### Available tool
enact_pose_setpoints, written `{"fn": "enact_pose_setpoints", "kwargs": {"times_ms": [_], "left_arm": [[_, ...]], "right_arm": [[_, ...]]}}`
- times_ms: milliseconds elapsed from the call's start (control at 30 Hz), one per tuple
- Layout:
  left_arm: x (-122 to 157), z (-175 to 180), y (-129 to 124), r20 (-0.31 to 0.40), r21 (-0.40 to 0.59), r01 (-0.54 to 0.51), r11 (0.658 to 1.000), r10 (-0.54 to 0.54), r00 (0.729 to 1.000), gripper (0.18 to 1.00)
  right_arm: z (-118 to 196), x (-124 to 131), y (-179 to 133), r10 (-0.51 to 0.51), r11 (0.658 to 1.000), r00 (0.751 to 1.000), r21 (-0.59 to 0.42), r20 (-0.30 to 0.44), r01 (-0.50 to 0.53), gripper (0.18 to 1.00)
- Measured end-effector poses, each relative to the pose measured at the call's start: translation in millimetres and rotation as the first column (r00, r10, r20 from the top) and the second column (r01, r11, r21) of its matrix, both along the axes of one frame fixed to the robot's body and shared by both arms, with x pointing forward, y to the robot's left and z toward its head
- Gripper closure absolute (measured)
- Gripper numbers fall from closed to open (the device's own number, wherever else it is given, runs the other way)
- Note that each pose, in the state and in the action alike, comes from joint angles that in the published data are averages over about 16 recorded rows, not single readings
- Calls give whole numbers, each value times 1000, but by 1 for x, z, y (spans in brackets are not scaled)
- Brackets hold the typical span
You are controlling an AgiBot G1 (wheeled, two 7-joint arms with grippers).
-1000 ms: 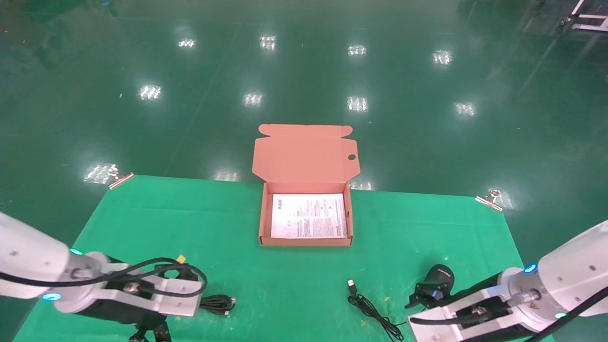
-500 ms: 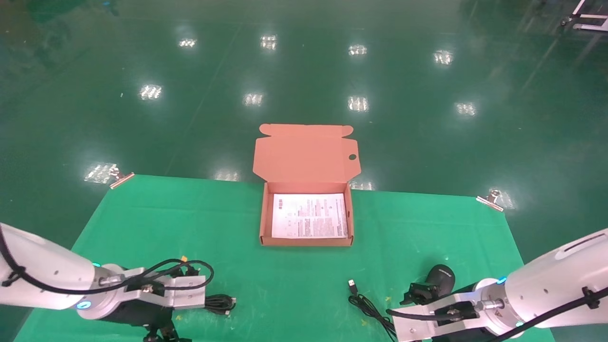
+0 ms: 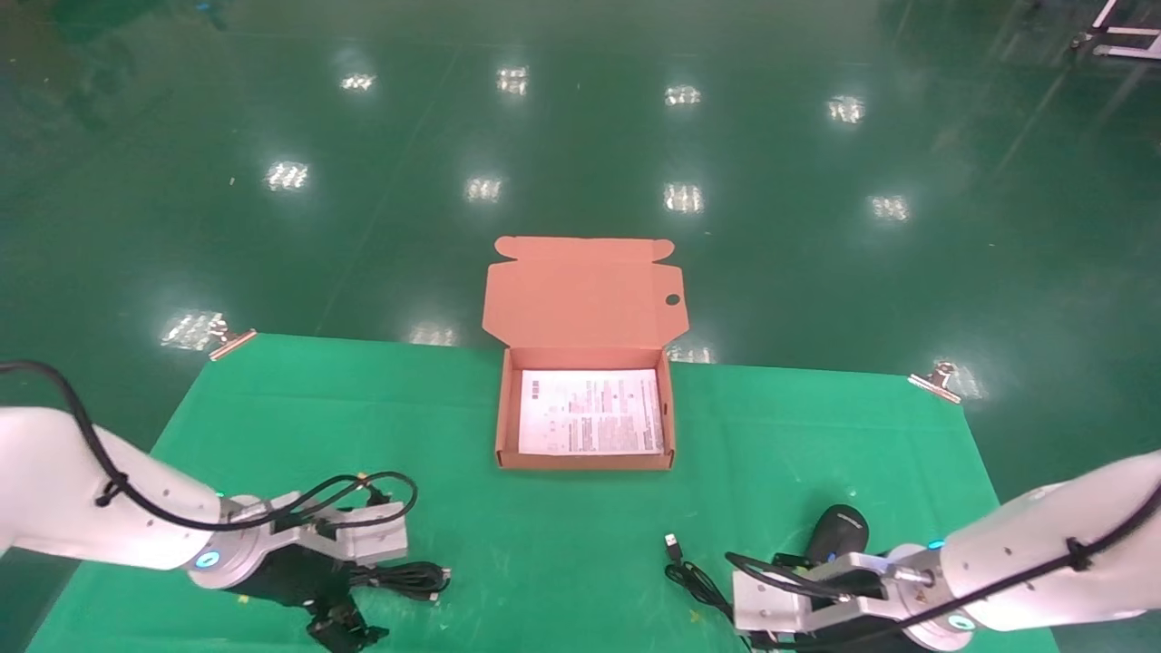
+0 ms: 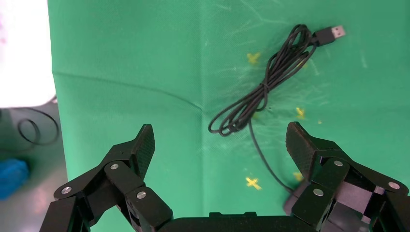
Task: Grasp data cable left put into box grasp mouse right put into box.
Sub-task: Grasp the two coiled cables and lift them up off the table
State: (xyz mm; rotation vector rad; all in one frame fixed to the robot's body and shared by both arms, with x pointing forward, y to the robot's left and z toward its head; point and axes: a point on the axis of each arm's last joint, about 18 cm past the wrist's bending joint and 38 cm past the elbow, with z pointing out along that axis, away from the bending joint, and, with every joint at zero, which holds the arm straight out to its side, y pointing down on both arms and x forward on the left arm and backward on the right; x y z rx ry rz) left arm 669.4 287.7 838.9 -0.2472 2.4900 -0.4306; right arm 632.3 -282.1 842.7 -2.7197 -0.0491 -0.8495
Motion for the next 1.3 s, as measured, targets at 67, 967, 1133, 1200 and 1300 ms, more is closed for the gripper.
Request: {"fn": "enact_pose_setpoints", "kwargs": {"times_ms": [67,967,1133,1200,1300], "left_arm": [[6,-2,1,4,1,-9,1000,9,1000,183],[37,-10,13,30,12,-41,999,40,999,194],[37,-10,13,31,11,-40,999,40,999,218],[37,-9,12,31,11,-40,999,39,999,232],[36,-9,12,31,12,-39,999,38,999,272]], "right_arm": [[-4,5,1,-10,1000,1000,14,-8,10,178],[-31,50,6,-80,996,996,42,-27,81,197],[-31,49,6,-79,996,996,42,-27,80,237],[-31,49,6,-79,996,997,42,-27,80,257],[-30,49,6,-78,996,997,42,-27,79,301]]}}
